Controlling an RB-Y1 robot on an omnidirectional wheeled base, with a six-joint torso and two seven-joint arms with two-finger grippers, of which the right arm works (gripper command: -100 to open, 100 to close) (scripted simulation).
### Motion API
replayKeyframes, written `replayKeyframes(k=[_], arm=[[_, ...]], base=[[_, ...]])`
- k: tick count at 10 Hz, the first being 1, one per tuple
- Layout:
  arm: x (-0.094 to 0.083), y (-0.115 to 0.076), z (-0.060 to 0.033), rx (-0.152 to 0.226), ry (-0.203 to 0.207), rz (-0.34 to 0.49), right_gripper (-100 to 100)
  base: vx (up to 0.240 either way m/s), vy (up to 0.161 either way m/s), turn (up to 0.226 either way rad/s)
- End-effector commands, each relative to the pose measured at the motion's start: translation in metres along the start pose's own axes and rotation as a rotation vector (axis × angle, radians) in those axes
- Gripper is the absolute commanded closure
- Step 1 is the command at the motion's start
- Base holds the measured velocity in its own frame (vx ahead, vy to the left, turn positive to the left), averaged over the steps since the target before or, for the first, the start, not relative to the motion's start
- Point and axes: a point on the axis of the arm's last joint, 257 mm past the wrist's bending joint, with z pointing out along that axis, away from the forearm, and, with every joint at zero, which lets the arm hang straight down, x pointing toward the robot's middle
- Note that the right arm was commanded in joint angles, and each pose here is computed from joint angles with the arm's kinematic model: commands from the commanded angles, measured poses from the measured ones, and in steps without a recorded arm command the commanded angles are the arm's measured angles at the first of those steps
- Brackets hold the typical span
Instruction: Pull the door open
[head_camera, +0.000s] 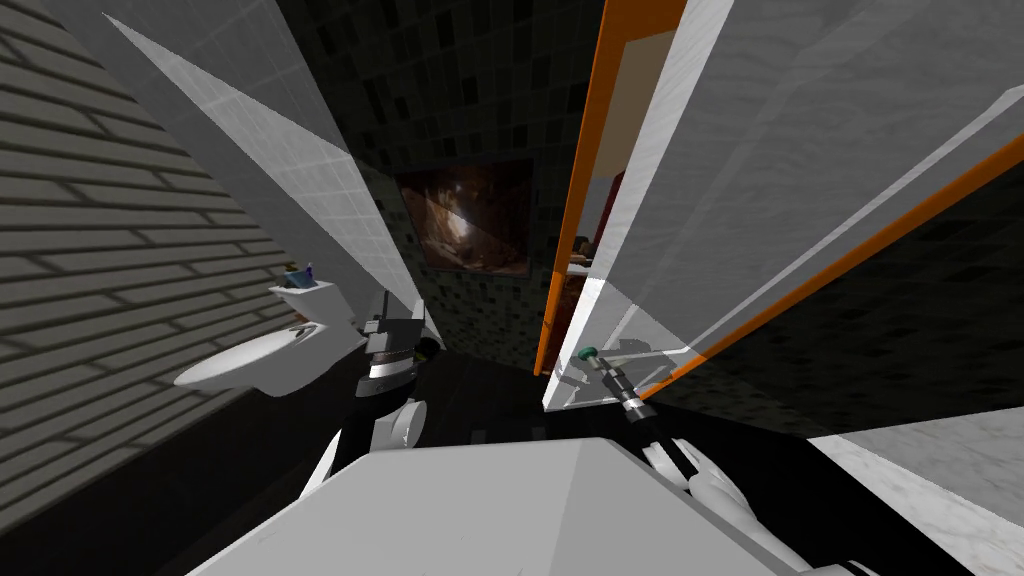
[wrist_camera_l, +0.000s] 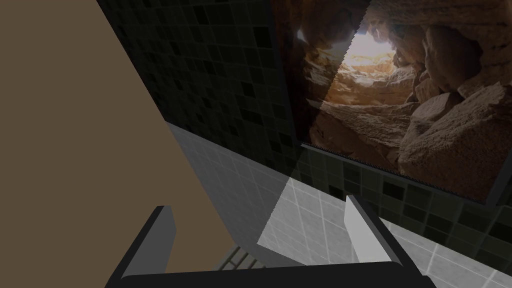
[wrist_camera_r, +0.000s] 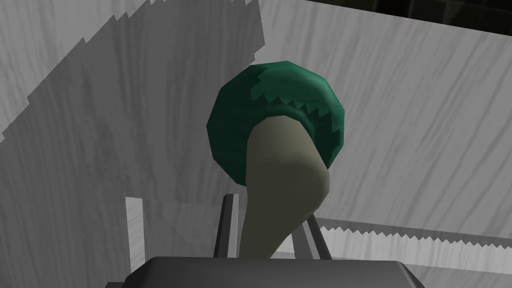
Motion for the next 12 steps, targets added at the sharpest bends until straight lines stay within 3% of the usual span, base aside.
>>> replayKeyframes(k=[1, 5, 6, 12], arm=[[-0.004, 0.002, -0.0088, -0.006, 0.008, -0.004, 100], [-0.009, 0.004, -0.0294, -0.011, 0.033, -0.005, 100], [-0.007, 0.002, -0.0255, -0.007, 0.03, -0.002, 100], [-0.009, 0.002, -0.0495, -0.012, 0.055, -0.003, 100]], base=[[-0.134, -0.051, 0.125], [-0.171, -0.067, 0.154], [-0.089, -0.028, 0.034], [-0.205, -0.089, 0.186]])
